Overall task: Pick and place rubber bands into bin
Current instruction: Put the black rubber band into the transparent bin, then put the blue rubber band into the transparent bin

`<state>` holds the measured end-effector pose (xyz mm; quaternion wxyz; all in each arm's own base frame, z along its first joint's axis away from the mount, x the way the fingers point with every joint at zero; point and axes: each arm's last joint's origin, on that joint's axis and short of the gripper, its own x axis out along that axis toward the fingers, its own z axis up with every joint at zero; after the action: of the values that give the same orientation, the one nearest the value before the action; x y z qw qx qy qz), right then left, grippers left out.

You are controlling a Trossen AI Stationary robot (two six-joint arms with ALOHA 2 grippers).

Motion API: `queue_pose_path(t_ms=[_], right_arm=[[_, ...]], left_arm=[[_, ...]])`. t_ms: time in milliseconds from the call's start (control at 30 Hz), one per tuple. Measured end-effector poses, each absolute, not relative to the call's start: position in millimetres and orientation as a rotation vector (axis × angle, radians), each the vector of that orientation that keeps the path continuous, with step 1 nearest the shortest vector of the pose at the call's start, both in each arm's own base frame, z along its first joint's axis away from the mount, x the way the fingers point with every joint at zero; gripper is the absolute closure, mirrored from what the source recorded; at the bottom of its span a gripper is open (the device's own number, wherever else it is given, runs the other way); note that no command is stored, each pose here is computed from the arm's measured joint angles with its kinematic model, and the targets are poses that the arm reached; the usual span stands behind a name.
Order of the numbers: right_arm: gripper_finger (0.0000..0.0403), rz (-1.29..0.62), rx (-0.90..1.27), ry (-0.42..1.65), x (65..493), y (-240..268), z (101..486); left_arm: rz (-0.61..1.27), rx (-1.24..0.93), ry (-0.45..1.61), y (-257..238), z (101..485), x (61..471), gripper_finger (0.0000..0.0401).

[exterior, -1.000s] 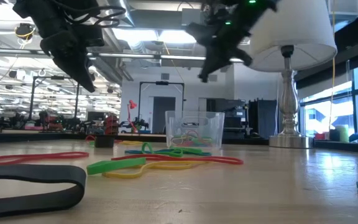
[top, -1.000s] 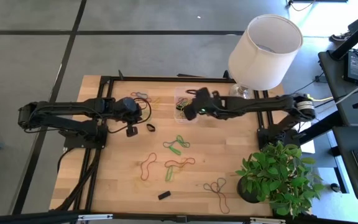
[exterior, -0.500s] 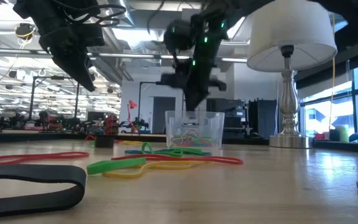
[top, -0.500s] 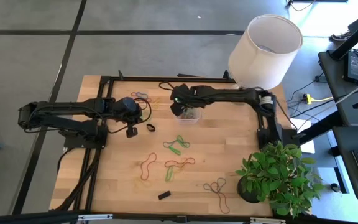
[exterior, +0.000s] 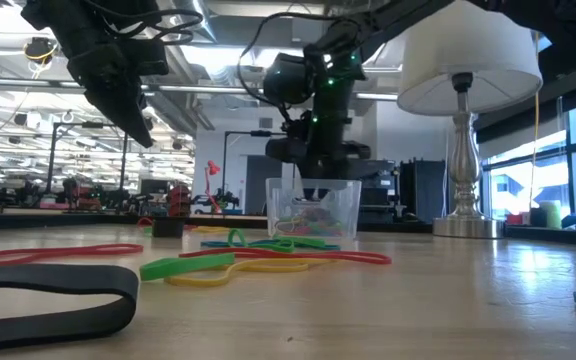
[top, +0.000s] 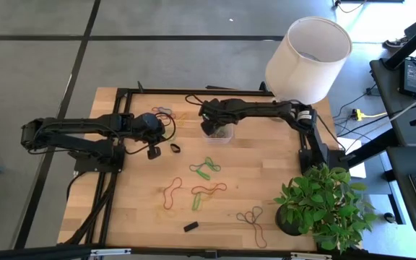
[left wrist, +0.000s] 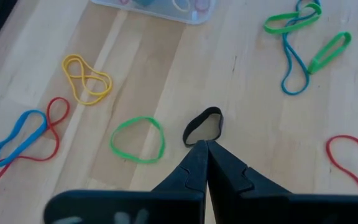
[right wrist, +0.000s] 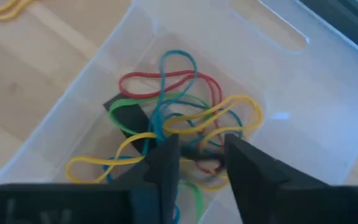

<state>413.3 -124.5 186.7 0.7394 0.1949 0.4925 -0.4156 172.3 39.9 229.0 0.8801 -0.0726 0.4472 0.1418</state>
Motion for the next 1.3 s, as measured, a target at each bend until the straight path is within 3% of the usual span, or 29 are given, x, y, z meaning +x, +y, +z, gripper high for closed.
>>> queue_pose_path(t_ms=[200,400,633,833,1000,1167,1300], right_arm=[[0.0248,-0.838,0.337,1.114,410.2,-115.6,199.7],[0.0287,-0.798,0.288,1.120,388.8,-99.5,230.6],[0.0329,-0.791,0.296,0.992,328.1,-70.8,245.8],[0.0345,-0.733,0.387,0.824,257.8,-37.8,236.9],[0.0349,-0.568,0.461,0.728,208.9,-14.9,228.1],[0.0349,-0.377,0.510,0.722,173.5,0.2,213.3],[0.0349,-0.332,0.509,0.741,154.9,4.3,196.6]], left_arm=[[0.277,-0.114,0.937,39.9,229.0,172.3,0.0399],[0.271,-0.103,0.932,40.1,229.4,172.9,0.0397],[0.280,-0.120,0.928,40.1,229.6,173.0,0.0398],[0.299,-0.180,0.907,36.0,230.3,174.8,0.0399],[0.338,-0.202,0.838,28.1,234.1,180.5,0.0399],[0.431,-0.282,0.768,23.3,236.8,183.8,0.0399],[0.487,-0.341,0.738,22.6,237.3,184.2,0.0399]])
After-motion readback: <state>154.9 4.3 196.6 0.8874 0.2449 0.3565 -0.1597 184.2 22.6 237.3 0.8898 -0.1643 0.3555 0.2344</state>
